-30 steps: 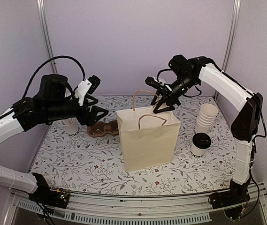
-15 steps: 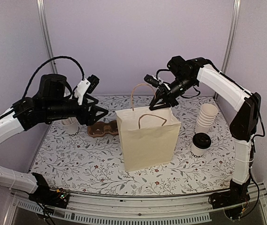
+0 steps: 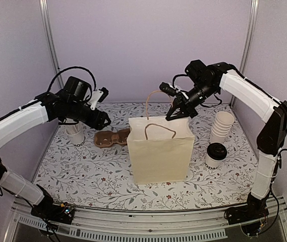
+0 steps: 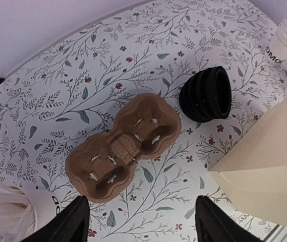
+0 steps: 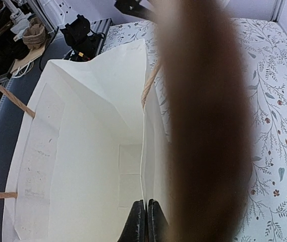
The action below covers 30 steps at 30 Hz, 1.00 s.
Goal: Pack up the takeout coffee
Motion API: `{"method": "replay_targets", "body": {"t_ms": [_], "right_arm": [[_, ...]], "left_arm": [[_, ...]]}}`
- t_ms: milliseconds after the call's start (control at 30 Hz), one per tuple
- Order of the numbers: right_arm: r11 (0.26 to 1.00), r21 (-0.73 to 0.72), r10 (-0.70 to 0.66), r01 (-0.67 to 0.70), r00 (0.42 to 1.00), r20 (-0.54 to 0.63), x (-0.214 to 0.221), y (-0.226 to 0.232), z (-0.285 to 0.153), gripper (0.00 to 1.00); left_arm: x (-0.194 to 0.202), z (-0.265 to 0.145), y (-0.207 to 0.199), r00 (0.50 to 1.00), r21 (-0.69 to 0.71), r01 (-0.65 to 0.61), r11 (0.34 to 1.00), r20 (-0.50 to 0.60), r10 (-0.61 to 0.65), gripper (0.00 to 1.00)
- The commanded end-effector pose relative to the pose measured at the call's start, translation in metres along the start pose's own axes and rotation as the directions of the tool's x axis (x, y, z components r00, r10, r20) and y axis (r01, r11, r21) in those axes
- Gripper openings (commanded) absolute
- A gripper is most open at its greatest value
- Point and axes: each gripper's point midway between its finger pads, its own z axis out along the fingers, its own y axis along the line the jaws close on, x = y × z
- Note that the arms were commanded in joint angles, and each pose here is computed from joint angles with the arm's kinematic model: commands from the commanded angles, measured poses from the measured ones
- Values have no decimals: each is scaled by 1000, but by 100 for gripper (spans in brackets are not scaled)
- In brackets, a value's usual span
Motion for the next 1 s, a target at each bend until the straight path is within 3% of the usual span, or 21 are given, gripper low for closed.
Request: {"method": "replay_targets", "body": {"t_ms": [0, 233, 467, 533, 567, 600, 633, 967], "right_arm": [[994, 100, -46, 49, 998, -31, 0, 10, -22, 0], [991, 131, -32, 35, 999, -29, 4, 9, -33, 0], [990, 140, -29, 31, 999, -20, 4, 9, -35, 0], [990, 140, -26, 29, 999, -22, 5, 9, -34, 0], [990, 140, -26, 29, 999, -23, 6, 9, -34, 0], [990, 139, -24, 27, 999, -24, 6, 8, -33, 0], [990, 138, -26, 28, 999, -22, 6, 9, -33, 0], [993, 114, -14, 16, 1000, -16, 10, 8, -26, 0]], "left_arm": [[29, 26, 14, 980, -20, 72, 997, -183, -74, 73], [28, 65, 22, 949, 42, 159, 986, -283, -141, 63], [52, 98, 45, 914, -71, 99, 993, -388, -118, 48], [66, 106, 49, 896, -87, 76, 993, -432, -106, 38], [72, 110, 54, 888, -109, 60, 992, -448, -103, 26], [79, 113, 58, 879, -129, 47, 991, -466, -102, 5], [86, 117, 63, 870, -154, 35, 987, -481, -106, 0], [138, 146, 80, 796, -224, -45, 974, -598, -101, 0]]}}
